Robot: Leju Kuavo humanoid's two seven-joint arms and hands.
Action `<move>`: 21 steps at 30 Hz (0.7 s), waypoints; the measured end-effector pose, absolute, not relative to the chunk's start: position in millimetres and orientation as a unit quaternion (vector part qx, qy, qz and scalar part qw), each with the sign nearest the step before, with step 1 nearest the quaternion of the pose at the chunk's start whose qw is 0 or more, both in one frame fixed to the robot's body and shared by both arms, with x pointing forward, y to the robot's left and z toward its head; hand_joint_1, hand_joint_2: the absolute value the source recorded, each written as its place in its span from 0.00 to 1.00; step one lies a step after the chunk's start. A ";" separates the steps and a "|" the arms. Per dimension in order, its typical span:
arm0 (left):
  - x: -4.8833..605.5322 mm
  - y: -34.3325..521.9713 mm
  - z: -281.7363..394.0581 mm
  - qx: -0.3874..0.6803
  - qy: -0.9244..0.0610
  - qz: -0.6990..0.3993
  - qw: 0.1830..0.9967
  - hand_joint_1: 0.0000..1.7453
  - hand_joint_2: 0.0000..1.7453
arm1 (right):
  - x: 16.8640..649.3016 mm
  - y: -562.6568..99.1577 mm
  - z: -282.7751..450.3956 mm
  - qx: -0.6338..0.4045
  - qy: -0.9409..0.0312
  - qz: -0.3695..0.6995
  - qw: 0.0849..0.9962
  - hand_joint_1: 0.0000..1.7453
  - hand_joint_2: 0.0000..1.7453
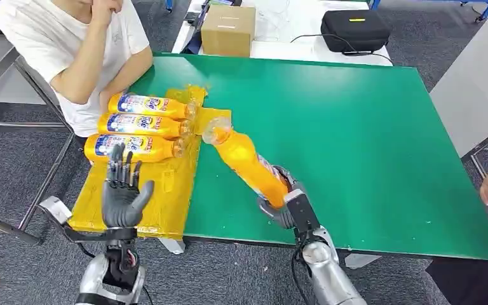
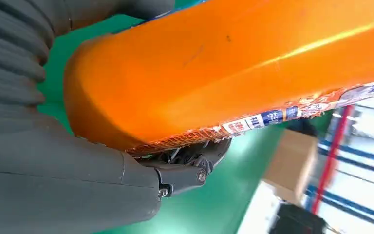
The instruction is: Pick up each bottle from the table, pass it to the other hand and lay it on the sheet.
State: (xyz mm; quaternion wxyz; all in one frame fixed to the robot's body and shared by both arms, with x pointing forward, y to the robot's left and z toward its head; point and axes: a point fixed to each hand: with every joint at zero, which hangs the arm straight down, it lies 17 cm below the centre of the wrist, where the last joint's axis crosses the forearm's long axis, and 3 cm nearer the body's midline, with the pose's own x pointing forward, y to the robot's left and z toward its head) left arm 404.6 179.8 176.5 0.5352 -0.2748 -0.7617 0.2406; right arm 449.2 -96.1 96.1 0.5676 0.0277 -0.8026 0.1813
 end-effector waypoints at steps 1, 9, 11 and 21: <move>402.6 176.2 175.9 -0.278 -0.761 0.238 0.536 0.00 1.00 | 448.4 -96.3 101.1 0.029 -0.807 0.177 0.563 1.00 1.00; 383.4 142.9 179.8 -0.289 -0.774 0.180 0.533 0.00 1.00 | 443.1 -95.4 123.4 0.031 -0.826 0.166 0.538 1.00 1.00; 378.3 132.6 182.2 -0.268 -0.791 0.153 0.529 0.00 1.00 | 438.8 -85.7 126.8 0.042 -0.826 0.182 0.532 1.00 1.00; 370.0 106.9 186.0 -0.282 -0.788 0.131 0.531 0.00 1.00 | 426.2 -60.3 134.2 0.062 -0.828 0.217 0.513 1.00 1.00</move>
